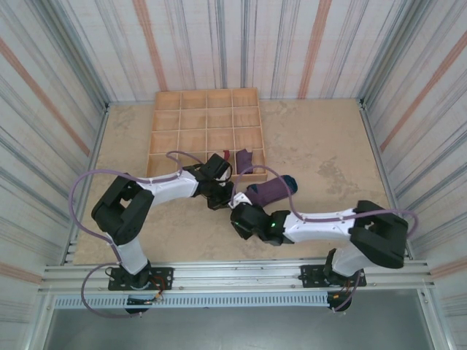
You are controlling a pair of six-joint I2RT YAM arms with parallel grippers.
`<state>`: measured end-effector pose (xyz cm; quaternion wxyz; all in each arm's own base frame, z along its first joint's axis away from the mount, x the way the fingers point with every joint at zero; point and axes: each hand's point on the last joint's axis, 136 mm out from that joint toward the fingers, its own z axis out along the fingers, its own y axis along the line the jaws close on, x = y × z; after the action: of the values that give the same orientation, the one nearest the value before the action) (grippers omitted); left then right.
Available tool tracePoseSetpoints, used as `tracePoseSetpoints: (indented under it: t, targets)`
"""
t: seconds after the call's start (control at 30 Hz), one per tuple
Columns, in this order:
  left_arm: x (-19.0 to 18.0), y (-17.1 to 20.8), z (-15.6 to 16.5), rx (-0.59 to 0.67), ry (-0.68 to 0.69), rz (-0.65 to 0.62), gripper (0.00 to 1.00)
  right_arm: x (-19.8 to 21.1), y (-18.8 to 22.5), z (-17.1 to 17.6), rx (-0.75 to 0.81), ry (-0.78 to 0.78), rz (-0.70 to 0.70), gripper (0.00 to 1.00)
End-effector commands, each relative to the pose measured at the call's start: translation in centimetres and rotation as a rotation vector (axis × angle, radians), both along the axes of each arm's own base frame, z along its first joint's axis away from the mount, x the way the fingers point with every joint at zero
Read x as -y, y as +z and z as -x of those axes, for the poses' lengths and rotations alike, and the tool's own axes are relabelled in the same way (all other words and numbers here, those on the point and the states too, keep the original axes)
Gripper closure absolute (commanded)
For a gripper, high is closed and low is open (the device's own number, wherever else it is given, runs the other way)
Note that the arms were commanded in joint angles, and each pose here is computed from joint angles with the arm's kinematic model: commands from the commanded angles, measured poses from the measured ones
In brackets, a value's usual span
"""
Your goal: Roll the socks
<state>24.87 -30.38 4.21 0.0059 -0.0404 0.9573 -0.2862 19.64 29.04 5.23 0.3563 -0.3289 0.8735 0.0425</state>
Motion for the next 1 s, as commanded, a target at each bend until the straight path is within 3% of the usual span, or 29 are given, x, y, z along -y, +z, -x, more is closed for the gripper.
tracePoseSetpoints:
  t: [0.0,0.13,0.27,0.33,0.4,0.5,0.57,0.97]
  targets:
    - [-0.5,0.5,0.9,-0.016,-0.021,0.008,1.0,0.6,0.0,-2.3,0.151,-0.051,0.118,0.39]
    - [-0.4,0.4,1.1,-0.028,-0.03,0.011,1.0,0.5,-1.8,-2.5,0.174,-0.06,0.19,0.54]
    - [-0.5,0.4,1.2,-0.022,-0.031,0.028,0.98,0.8,-2.6,-2.6,0.156,-0.091,0.209,0.82]
    - [-0.6,0.7,1.2,-0.016,-0.024,0.045,0.89,1.2,-3.0,-2.5,0.109,-0.104,0.172,0.93]
    - [-0.8,1.2,1.2,-0.003,-0.016,0.064,0.69,1.4,-3.5,-1.9,0.031,-0.089,0.104,1.0]
    - [-1.2,2.3,0.9,0.025,-0.005,0.089,0.47,1.4,-4.4,-1.1,-0.144,-0.074,-0.03,1.0]
    - [-1.5,3.1,0.7,0.048,0.0,0.099,0.41,1.4,-4.5,-0.7,-0.253,-0.078,-0.138,1.0]
    - [-1.6,4.5,-0.1,0.136,0.021,0.127,0.39,3.0,-3.5,-1.4,-0.697,-0.196,-0.722,1.0]
